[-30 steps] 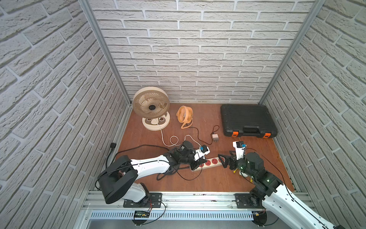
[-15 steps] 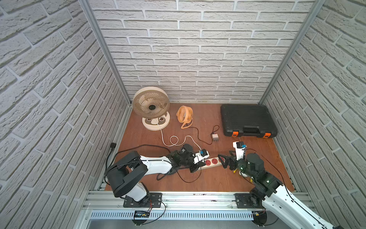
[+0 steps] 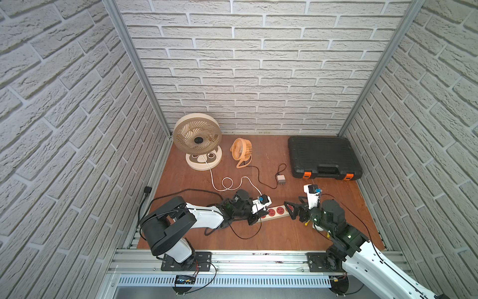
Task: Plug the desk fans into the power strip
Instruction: Insert the plug into the socket.
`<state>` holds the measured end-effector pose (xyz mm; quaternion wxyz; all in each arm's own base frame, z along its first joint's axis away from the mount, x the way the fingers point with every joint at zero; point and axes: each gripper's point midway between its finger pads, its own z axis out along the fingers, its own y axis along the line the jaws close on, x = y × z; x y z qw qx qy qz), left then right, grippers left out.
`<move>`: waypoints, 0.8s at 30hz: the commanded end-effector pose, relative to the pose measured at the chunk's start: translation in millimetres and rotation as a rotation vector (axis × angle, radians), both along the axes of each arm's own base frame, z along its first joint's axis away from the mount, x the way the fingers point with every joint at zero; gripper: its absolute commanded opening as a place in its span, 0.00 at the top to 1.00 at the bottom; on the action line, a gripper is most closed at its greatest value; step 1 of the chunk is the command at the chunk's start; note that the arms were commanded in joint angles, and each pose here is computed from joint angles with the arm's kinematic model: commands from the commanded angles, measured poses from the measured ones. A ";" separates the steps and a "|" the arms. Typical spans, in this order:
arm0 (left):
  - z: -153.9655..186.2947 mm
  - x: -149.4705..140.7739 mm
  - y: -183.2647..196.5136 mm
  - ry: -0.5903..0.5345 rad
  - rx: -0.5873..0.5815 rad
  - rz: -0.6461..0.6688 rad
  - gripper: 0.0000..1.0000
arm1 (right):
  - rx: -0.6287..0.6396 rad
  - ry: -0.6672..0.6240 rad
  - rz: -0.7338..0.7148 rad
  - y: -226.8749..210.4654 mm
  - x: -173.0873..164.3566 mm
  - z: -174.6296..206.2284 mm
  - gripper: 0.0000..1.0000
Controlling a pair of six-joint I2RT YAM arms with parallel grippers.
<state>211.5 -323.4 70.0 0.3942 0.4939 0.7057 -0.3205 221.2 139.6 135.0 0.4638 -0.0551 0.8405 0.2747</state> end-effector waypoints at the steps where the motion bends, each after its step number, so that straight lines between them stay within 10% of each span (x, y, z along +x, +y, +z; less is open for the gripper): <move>1: -1.0 0.0 8.2 0.006 0.003 0.029 1.00 | 0.018 -0.036 0.008 2.7 3.2 5.7 0.00; 24: -10.2 -1.0 -4.1 0.025 -0.011 0.034 1.00 | 0.028 -0.036 0.027 6.5 2.7 6.7 0.00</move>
